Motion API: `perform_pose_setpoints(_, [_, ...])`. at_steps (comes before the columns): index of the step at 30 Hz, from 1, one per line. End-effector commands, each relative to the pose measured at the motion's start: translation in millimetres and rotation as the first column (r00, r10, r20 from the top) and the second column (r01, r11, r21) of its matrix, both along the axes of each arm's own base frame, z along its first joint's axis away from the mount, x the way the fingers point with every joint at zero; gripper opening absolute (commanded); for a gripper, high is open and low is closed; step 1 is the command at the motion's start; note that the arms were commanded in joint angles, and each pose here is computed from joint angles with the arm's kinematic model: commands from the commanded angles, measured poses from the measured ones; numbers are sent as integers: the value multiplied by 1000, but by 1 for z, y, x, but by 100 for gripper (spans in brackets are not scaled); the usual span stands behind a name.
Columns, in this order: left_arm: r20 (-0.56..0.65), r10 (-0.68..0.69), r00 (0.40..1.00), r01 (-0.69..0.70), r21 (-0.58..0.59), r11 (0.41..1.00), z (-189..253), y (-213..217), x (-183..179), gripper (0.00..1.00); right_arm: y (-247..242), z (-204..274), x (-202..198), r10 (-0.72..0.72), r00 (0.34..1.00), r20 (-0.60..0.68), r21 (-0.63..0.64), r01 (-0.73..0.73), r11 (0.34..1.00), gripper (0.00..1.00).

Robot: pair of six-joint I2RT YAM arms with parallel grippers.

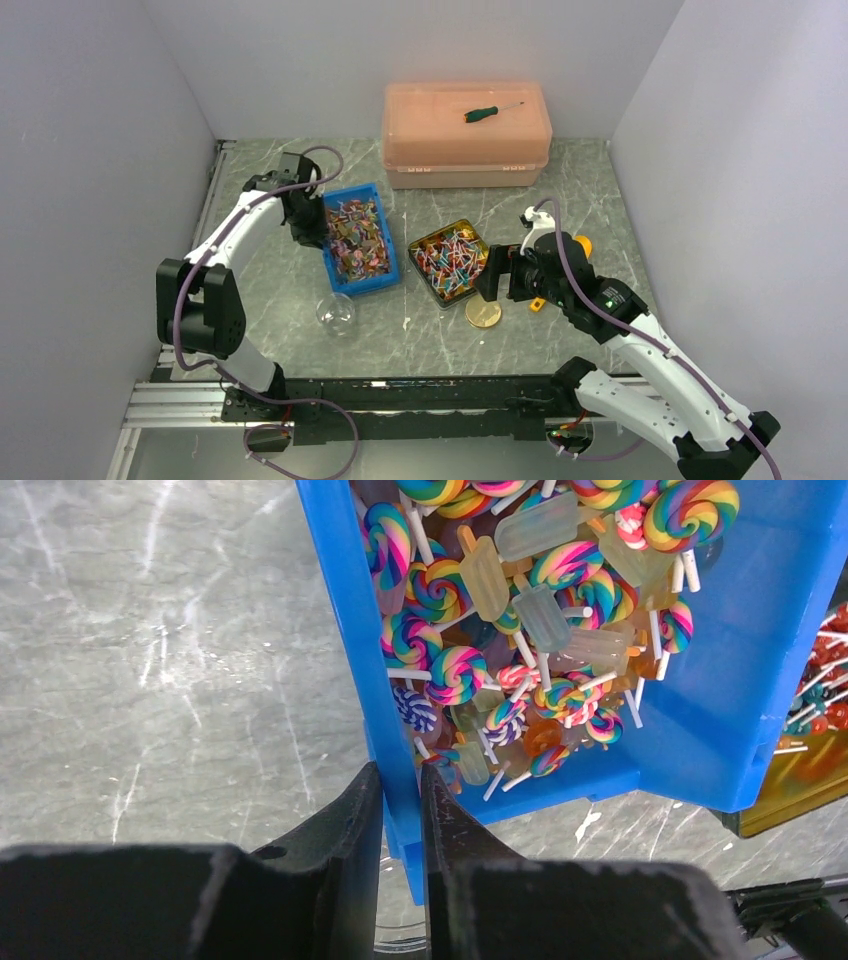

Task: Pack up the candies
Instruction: Move the storage box to the center of the board.

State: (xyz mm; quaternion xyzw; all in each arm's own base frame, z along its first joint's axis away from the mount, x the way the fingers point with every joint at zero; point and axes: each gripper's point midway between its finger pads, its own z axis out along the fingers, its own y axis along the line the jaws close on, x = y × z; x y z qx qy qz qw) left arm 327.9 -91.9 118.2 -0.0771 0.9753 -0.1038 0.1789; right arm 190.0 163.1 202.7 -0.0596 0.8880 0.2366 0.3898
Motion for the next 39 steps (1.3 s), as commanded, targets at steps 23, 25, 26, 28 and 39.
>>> perform_pose_setpoints(23, [28,-142,990,143,-50,988,11,-41,-40,21,-15,-7,45,-135,991,-9,-236,129,963,93])
perform_pose_setpoints(25, [37,-146,989,148,-52,988,15,-42,-41,29,-17,-11,51,-146,989,-12,-277,137,951,90])
perform_pose_setpoints(26, [46,-149,988,151,-54,987,17,-42,-41,33,-17,-13,54,-149,989,-12,-294,139,945,88])
perform_pose_setpoints(28, [72,-154,985,158,-59,986,24,-42,-40,42,-18,-15,61,-151,988,-7,-317,141,938,85])
perform_pose_setpoints(39, [249,-194,949,219,-77,973,68,-44,-45,66,-19,-35,95,-108,993,-46,-350,86,933,51])
